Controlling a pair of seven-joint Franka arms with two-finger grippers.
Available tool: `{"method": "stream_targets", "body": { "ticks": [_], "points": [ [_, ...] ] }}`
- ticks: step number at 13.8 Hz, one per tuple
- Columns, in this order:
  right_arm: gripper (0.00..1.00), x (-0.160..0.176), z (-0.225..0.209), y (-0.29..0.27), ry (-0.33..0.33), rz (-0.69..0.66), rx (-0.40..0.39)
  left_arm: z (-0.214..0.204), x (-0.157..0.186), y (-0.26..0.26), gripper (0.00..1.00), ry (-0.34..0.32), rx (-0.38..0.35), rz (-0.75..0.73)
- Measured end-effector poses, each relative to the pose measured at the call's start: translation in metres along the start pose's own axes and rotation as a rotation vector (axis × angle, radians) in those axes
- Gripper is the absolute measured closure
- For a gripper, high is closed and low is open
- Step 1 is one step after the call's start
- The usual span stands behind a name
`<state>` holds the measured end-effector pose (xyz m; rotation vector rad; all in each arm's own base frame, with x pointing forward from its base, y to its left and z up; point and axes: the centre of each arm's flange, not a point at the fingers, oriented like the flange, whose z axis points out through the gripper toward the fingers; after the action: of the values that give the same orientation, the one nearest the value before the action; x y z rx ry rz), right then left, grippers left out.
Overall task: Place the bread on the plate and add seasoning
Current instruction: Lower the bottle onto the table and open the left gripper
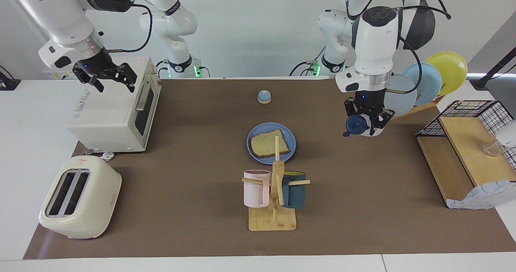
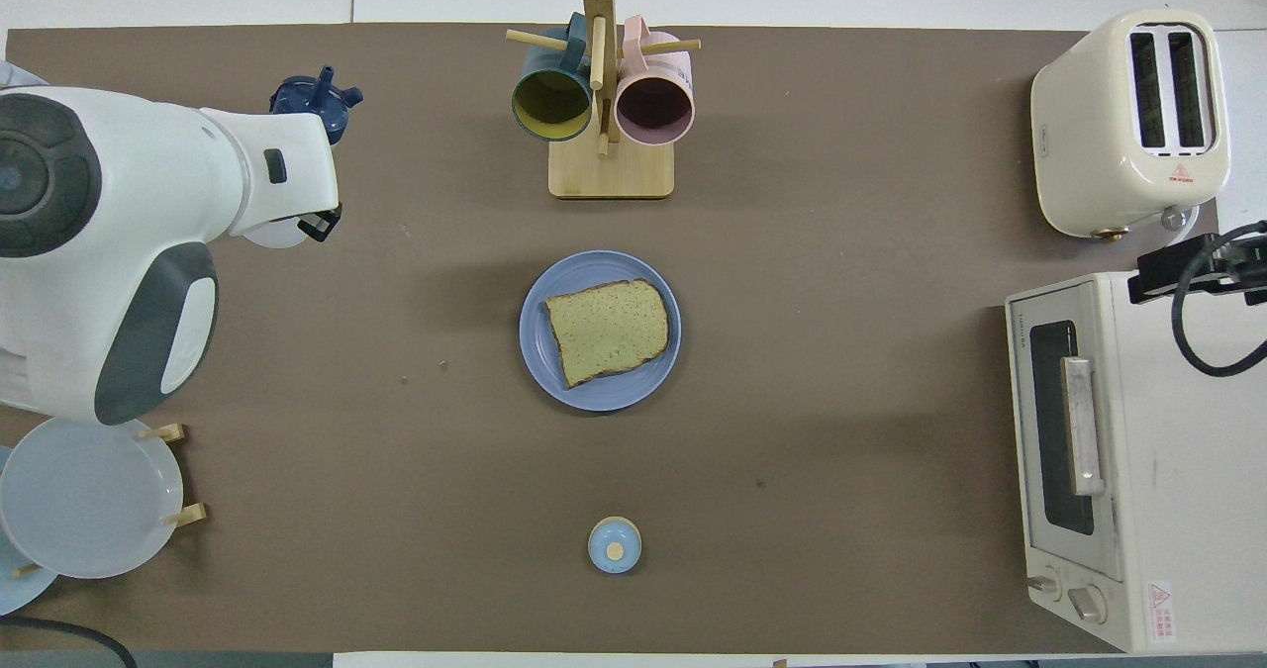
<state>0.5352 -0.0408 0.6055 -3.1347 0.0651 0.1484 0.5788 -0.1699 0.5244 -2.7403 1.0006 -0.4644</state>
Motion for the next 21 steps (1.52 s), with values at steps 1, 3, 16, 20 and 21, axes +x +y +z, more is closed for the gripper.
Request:
{"method": "stream_targets", "body": {
  "ticks": [1, 3, 16, 20, 21],
  "points": [
    [0.00, 0.000, 0.000, 0.000, 0.000, 0.000, 0.000, 0.006, -0.006, 0.001, 0.58, 0.036, -0.002, -0.044],
    [0.00, 0.000, 0.000, 0.000, 0.000, 0.000, 0.000, 0.016, -0.018, 0.005, 0.58, 0.099, -0.014, -0.125],
    [0.00, 0.000, 0.000, 0.000, 0.000, 0.000, 0.000, 0.074, -0.069, 0.023, 0.58, 0.470, -0.028, -0.523],
    [0.00, 0.000, 0.000, 0.000, 0.000, 0.000, 0.000, 0.108, -0.077, 0.036, 0.58, 0.535, -0.027, -0.528],
    [0.00, 0.000, 0.000, 0.000, 0.000, 0.000, 0.000, 0.118, -0.080, 0.040, 0.58, 0.545, -0.027, -0.527]
  ]
}}
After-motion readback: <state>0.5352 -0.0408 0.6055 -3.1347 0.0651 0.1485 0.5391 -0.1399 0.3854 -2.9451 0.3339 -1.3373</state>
